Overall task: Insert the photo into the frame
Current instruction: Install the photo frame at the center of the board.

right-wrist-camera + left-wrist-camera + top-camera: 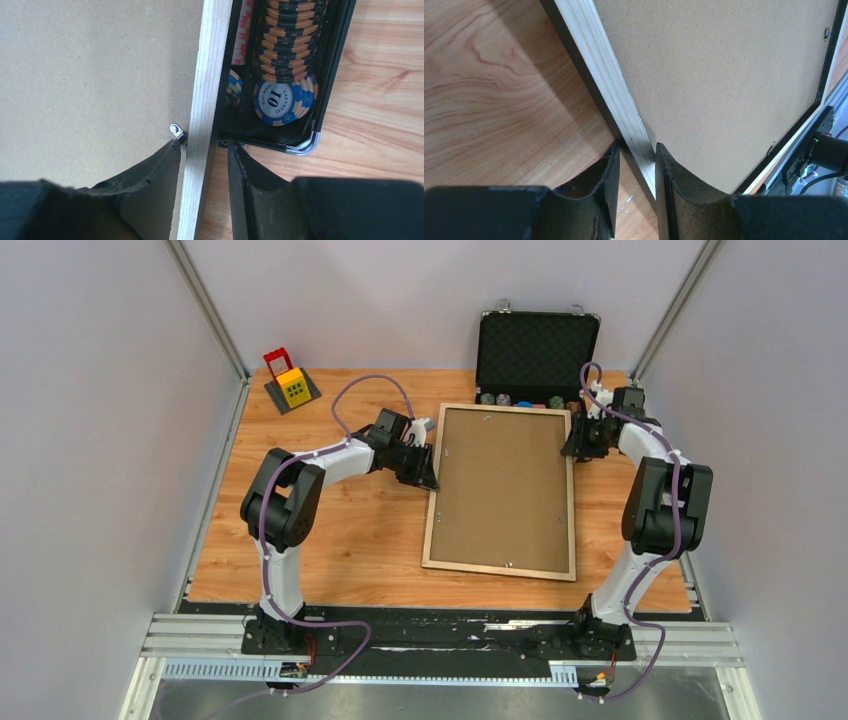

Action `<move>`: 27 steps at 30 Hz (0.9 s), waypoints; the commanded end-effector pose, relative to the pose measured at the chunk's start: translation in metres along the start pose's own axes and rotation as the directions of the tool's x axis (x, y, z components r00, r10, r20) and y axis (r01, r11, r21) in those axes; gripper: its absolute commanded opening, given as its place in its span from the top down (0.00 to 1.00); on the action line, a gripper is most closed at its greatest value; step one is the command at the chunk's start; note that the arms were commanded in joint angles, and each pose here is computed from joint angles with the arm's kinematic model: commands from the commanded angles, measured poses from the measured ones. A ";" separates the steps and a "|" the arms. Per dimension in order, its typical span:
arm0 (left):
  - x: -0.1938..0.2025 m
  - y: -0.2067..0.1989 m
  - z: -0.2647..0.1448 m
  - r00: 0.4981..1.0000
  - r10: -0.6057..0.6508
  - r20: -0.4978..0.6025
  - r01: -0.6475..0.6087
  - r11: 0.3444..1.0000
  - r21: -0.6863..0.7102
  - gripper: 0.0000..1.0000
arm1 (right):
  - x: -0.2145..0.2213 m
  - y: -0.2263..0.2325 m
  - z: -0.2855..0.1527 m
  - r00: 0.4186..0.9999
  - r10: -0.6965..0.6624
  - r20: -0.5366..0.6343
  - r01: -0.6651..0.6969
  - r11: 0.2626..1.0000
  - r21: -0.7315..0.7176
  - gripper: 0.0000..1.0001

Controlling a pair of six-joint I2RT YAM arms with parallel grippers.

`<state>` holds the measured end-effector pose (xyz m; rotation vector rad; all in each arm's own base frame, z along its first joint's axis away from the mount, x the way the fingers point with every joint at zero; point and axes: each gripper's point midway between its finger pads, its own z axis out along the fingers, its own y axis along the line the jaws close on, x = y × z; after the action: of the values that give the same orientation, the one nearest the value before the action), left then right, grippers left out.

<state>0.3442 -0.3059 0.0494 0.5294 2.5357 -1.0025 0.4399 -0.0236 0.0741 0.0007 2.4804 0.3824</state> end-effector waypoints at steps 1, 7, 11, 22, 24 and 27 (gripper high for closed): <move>-0.002 -0.020 -0.005 0.999 0.046 -0.001 -0.046 0.997 0.054 1.00 | -0.019 -0.002 0.004 0.999 0.008 0.047 -0.008 1.000 0.009 0.62; -0.002 -0.019 -0.004 0.999 0.045 -0.002 -0.045 0.998 0.054 1.00 | -0.018 -0.004 0.004 0.999 0.000 0.046 -0.001 1.000 0.020 0.63; -0.002 -0.019 -0.004 0.999 0.043 -0.004 -0.043 0.998 0.054 1.00 | -0.019 -0.007 0.003 0.999 -0.007 0.051 0.005 0.999 0.036 0.65; -0.001 -0.019 -0.004 0.999 0.044 -0.006 -0.044 0.998 0.055 1.00 | -0.025 -0.008 0.001 0.998 -0.007 0.068 0.004 0.999 0.046 0.68; -0.002 -0.020 -0.004 0.999 0.046 -0.005 -0.045 0.997 0.057 1.00 | -0.025 -0.007 0.000 0.998 -0.012 0.069 0.009 0.999 0.044 0.65; -0.002 -0.020 -0.004 0.999 0.045 -0.006 -0.044 0.997 0.057 1.00 | -0.025 -0.005 -0.004 0.997 -0.016 0.071 0.013 0.999 0.040 0.59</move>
<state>0.3440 -0.3061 0.0496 0.5313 2.5350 -1.0051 0.4448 -0.0265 0.0703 0.0257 2.4805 0.3667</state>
